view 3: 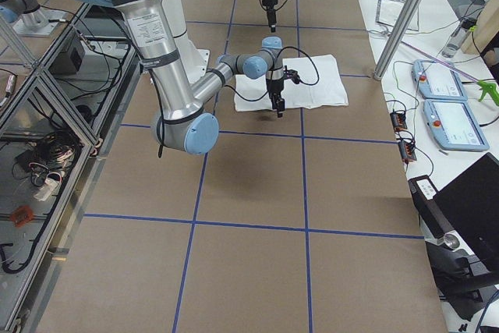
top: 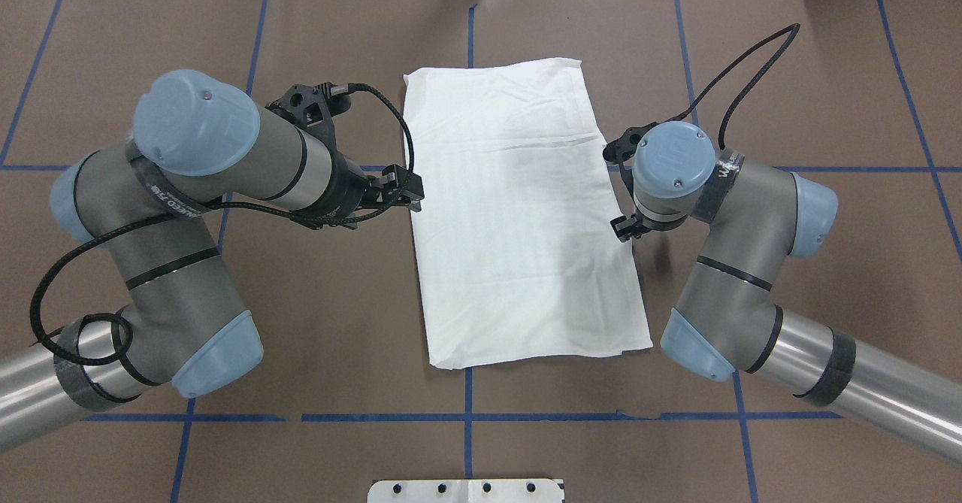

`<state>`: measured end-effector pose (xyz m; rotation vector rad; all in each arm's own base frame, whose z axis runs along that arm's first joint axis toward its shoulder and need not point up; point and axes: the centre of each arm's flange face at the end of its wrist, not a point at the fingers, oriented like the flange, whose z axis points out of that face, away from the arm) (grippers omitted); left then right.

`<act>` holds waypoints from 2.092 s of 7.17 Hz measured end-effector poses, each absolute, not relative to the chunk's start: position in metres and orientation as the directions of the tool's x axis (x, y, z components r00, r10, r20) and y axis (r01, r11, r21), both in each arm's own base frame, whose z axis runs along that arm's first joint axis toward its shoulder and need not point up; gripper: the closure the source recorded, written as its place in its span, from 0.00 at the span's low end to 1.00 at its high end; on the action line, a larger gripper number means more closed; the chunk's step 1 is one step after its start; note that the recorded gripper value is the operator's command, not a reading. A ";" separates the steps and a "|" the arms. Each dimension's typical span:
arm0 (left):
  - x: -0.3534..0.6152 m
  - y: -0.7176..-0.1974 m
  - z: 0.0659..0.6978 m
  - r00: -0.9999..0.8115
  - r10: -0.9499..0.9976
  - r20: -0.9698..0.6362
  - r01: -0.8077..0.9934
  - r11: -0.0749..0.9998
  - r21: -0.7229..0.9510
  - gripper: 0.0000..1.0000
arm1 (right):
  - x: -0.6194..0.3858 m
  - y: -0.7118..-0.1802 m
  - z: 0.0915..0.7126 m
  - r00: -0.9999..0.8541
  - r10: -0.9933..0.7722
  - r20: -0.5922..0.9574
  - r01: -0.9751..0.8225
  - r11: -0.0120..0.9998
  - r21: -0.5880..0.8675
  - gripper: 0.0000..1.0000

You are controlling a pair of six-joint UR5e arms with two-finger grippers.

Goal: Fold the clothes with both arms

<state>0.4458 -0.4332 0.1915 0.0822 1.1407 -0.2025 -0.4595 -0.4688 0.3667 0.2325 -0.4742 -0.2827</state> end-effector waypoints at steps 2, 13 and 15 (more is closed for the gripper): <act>0.446 -0.428 0.187 0.387 -0.141 -0.911 0.208 0.976 -0.063 0.00 | -0.440 -0.463 0.333 0.811 -0.328 0.484 0.193 0.931 0.310 0.00; 0.604 -0.300 0.218 0.495 -0.365 -0.789 0.252 0.929 -0.271 0.28 | -0.392 -0.416 0.259 0.698 -0.198 0.688 0.036 0.969 0.243 0.00; 0.607 -0.300 0.218 0.496 -0.364 -0.788 0.252 0.929 -0.271 0.30 | -0.392 -0.416 0.258 0.697 -0.198 0.689 0.036 0.970 0.242 0.00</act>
